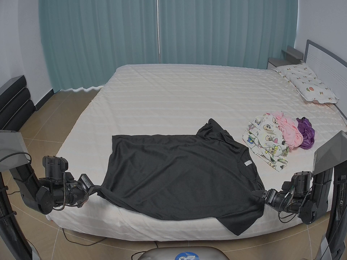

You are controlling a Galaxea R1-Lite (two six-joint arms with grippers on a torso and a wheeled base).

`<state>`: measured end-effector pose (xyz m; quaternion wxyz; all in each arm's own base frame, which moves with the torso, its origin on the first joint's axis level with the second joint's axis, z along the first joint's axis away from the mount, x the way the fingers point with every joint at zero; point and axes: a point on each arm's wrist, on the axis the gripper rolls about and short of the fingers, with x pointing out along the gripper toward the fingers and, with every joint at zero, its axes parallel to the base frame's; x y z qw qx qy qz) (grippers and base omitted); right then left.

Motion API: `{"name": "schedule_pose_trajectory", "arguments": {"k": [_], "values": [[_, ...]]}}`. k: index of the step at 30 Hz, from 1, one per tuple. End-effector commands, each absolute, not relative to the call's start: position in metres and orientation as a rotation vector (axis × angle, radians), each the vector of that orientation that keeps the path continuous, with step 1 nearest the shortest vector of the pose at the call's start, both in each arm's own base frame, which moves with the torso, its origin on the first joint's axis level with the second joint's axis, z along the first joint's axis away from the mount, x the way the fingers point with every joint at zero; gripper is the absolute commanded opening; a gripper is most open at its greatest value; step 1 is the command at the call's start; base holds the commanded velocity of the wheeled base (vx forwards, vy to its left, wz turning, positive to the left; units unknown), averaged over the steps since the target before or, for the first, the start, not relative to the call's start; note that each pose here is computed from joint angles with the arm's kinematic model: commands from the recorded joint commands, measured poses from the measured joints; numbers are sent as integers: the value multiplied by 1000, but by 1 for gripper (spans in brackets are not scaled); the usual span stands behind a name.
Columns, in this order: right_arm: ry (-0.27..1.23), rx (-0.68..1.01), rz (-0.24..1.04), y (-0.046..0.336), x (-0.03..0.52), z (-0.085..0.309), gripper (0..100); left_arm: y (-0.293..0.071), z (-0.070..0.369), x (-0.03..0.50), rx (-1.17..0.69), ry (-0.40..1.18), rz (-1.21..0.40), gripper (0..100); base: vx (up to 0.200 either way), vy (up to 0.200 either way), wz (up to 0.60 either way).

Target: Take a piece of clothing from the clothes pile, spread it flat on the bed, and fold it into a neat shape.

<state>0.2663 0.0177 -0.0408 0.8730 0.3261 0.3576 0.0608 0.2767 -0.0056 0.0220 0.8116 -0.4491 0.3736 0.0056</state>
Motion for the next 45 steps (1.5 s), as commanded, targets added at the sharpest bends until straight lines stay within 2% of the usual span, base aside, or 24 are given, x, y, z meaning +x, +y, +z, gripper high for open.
{"name": "schedule_pose_trajectory", "arguments": {"k": [1,10,11,14,19,33,44,45], "values": [[730,682,114,12,277,-40,100,0,26,278,-979,780,20,0,0,0,0],[725,642,111,7,278,-38,100,-1,26,277,-1004,785,25,0,0,0,0],[733,626,112,6,278,-39,0,0,25,277,-1005,785,26,0,0,0,0],[771,570,110,5,281,-46,0,0,24,276,-1006,791,24,0,0,0,0],[746,564,88,3,289,-43,0,1,24,276,-1010,793,25,0,0,0,0],[540,556,146,3,338,-13,0,13,28,284,-1066,740,60,0,0,0,0],[542,557,136,0,379,-20,0,11,27,281,-1099,786,2,0,0,0,0],[529,557,136,0,384,-22,100,11,27,281,-1100,788,-1,0,0,0,0]]}}
